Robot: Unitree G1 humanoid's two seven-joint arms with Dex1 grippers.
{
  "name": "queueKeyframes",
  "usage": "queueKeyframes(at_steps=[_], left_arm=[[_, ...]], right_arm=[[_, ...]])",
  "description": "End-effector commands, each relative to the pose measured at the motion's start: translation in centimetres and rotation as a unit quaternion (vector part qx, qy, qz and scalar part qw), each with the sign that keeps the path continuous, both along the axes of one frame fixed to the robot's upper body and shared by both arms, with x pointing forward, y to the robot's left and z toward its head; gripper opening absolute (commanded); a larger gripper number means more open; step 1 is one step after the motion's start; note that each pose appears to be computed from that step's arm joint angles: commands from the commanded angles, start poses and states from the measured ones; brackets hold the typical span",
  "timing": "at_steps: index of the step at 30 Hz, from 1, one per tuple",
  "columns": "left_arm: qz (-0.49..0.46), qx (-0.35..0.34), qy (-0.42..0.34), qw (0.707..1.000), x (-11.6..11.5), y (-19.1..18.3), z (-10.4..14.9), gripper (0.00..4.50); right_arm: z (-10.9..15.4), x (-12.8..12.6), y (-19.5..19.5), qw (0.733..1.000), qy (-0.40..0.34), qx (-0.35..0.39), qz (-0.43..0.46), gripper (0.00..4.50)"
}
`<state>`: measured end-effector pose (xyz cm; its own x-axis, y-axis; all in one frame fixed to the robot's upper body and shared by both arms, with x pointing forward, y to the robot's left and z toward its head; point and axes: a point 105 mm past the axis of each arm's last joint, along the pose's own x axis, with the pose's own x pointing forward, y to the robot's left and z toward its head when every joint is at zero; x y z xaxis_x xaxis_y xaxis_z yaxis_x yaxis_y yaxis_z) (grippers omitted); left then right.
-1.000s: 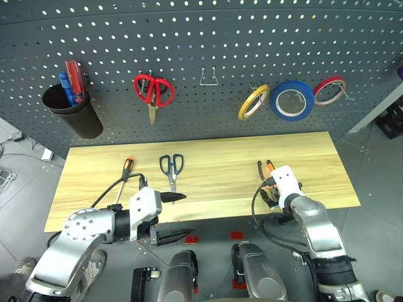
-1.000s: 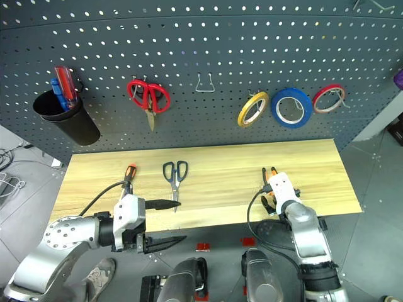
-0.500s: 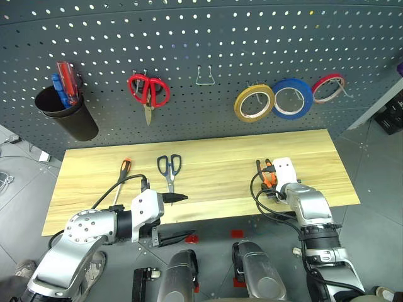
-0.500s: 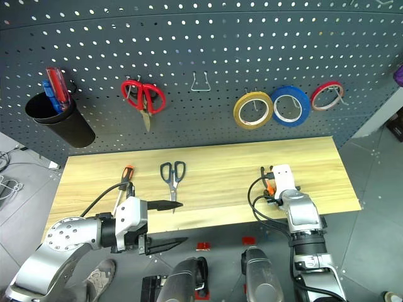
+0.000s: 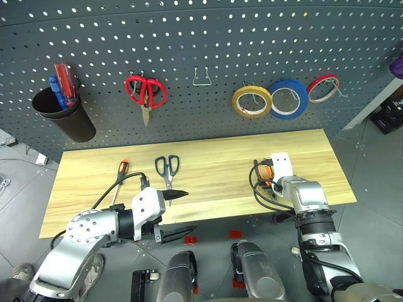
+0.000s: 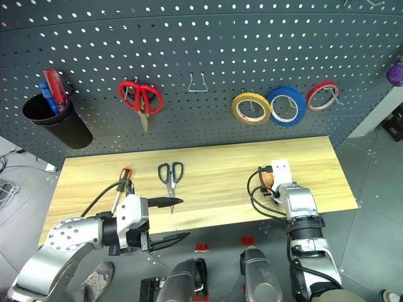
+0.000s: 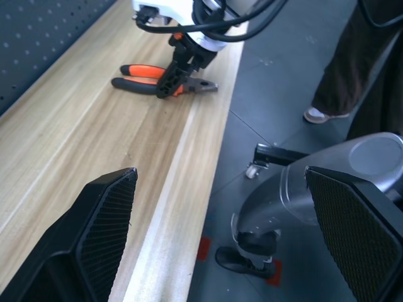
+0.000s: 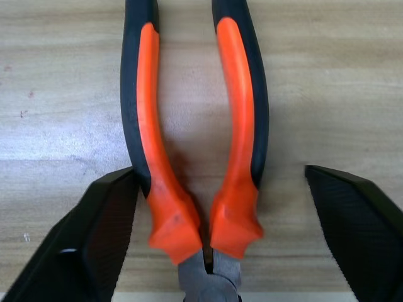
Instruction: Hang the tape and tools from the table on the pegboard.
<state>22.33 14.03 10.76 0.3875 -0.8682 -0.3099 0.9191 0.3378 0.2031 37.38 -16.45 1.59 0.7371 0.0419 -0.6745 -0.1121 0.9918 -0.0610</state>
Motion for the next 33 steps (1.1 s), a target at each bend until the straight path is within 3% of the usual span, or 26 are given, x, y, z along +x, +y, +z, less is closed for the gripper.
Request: queueKeyframes(at_steps=[1, 3, 9, 12, 16, 19, 22, 29, 33], left_arm=[[0.031, -0.022, -0.011, 0.999, 0.0, 0.9, 0.8, 4.50], [0.050, -0.033, -0.013, 0.998, 0.1, 1.6, 1.1, 4.50], [0.103, -0.061, -0.016, 0.993, -0.1, 4.1, 2.3, 4.50], [0.144, -0.083, -0.014, 0.986, -0.2, 5.9, 3.4, 4.50], [0.182, -0.098, -0.015, 0.978, -1.0, 8.1, 4.8, 4.50], [0.190, -0.095, -0.015, 0.977, -1.2, 8.7, 5.2, 4.50], [0.187, -0.098, -0.032, 0.977, -0.6, 8.9, 6.6, 4.50], [0.177, -0.117, -0.057, 0.976, 0.6, 8.0, 8.7, 4.50], [0.170, -0.122, -0.058, 0.976, 0.8, 7.3, 8.9, 4.50]], right_arm=[[-1.8, -1.1, -0.2, 0.999, 0.026, -0.022, 0.006, 3.19], [-1.5, -1.0, 0.1, 0.999, 0.011, -0.030, 0.013, 2.58], [1.6, -1.3, 2.7, 0.997, -0.066, -0.008, 0.031, 2.52], [6.2, -2.2, 5.5, 0.986, -0.146, 0.023, 0.077, 2.52], [13.6, -4.5, 10.7, 0.942, -0.278, 0.084, 0.170, 2.52], [16.8, -5.5, 13.0, 0.911, -0.336, 0.110, 0.211, 2.52], [22.6, -5.7, 16.2, 0.854, -0.435, 0.152, 0.241, 2.52], [29.8, -3.9, 19.2, 0.786, -0.541, 0.191, 0.229, 2.52], [31.4, -2.5, 19.9, 0.771, -0.567, 0.197, 0.216, 2.52]])
